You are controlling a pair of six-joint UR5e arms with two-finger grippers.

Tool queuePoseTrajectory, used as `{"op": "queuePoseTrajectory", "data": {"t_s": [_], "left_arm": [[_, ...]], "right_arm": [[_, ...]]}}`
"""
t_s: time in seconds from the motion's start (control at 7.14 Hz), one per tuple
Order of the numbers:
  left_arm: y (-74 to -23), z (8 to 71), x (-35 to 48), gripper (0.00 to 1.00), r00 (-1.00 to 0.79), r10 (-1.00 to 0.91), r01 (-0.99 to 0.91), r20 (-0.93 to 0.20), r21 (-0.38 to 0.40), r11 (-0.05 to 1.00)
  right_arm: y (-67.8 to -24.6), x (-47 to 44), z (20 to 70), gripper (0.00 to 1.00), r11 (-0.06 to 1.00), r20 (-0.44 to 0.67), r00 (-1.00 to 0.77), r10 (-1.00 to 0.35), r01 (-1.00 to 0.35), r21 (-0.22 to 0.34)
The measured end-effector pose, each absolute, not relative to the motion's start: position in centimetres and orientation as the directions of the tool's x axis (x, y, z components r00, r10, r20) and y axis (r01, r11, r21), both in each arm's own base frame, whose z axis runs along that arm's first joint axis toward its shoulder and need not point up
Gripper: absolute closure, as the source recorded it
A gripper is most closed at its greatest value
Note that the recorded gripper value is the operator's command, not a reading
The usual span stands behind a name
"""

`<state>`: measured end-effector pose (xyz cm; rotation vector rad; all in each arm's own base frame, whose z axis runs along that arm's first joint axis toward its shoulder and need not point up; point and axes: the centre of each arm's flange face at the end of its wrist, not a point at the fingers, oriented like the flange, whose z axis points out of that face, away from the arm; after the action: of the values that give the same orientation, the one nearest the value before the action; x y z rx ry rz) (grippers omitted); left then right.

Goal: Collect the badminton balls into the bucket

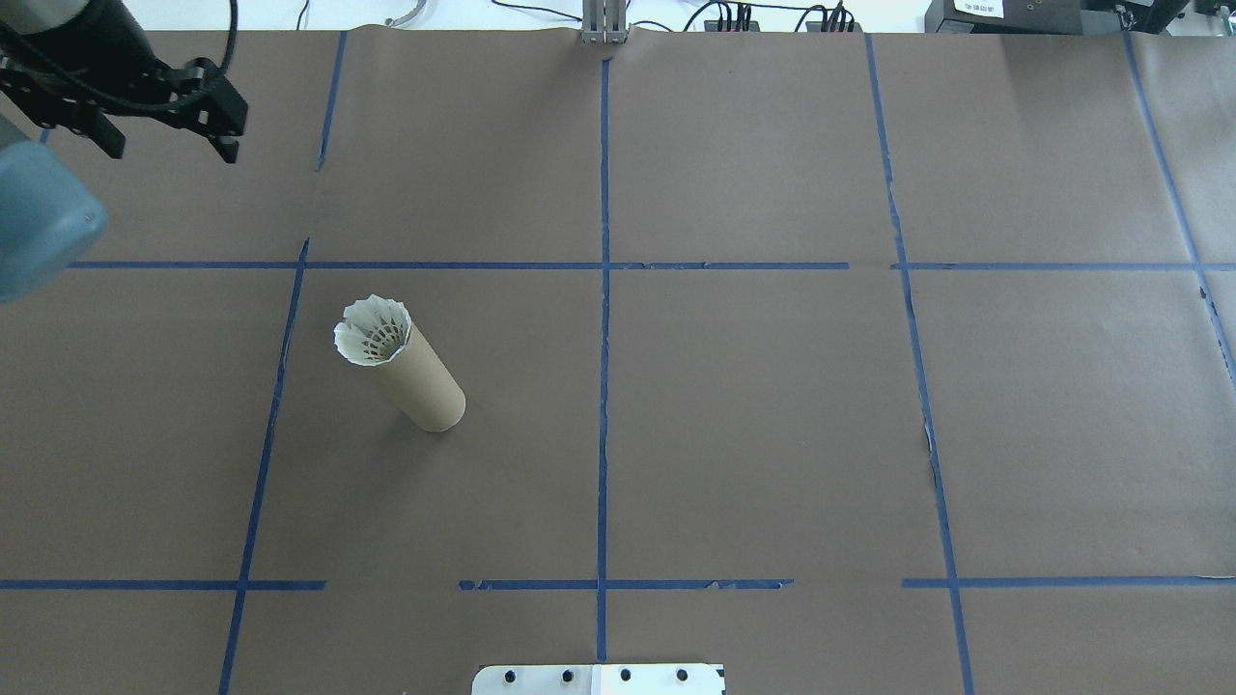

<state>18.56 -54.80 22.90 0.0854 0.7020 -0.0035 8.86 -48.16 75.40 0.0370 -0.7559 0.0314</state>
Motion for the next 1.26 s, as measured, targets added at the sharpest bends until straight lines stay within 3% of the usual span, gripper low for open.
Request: {"op": "queuePoseTrajectory", "data": {"t_s": [0.28,0.56,1.26], "left_arm": [[-58.1,29.9,11.9,0.0,0.781,0.115,-0.037,-0.614,0.138,0.99],[-60.4,38.8,6.0,0.0,0.774,0.165,-0.094,-0.611,0.146,0.985],[-52.6,61.0,-2.1,0.0,0.683,0.095,-0.045,-0.724,0.088,0.995]], "right_arm": [[-48.2,8.9,75.4,0.0,0.999,0.686,0.727,0.015,-0.042,0.022],[-48.2,8.9,75.4,0.0,0.999,0.686,0.727,0.015,-0.042,0.023],[-48.2,8.9,75.4,0.0,0.999,0.686,0.727,0.014,-0.042,0.023]]}}
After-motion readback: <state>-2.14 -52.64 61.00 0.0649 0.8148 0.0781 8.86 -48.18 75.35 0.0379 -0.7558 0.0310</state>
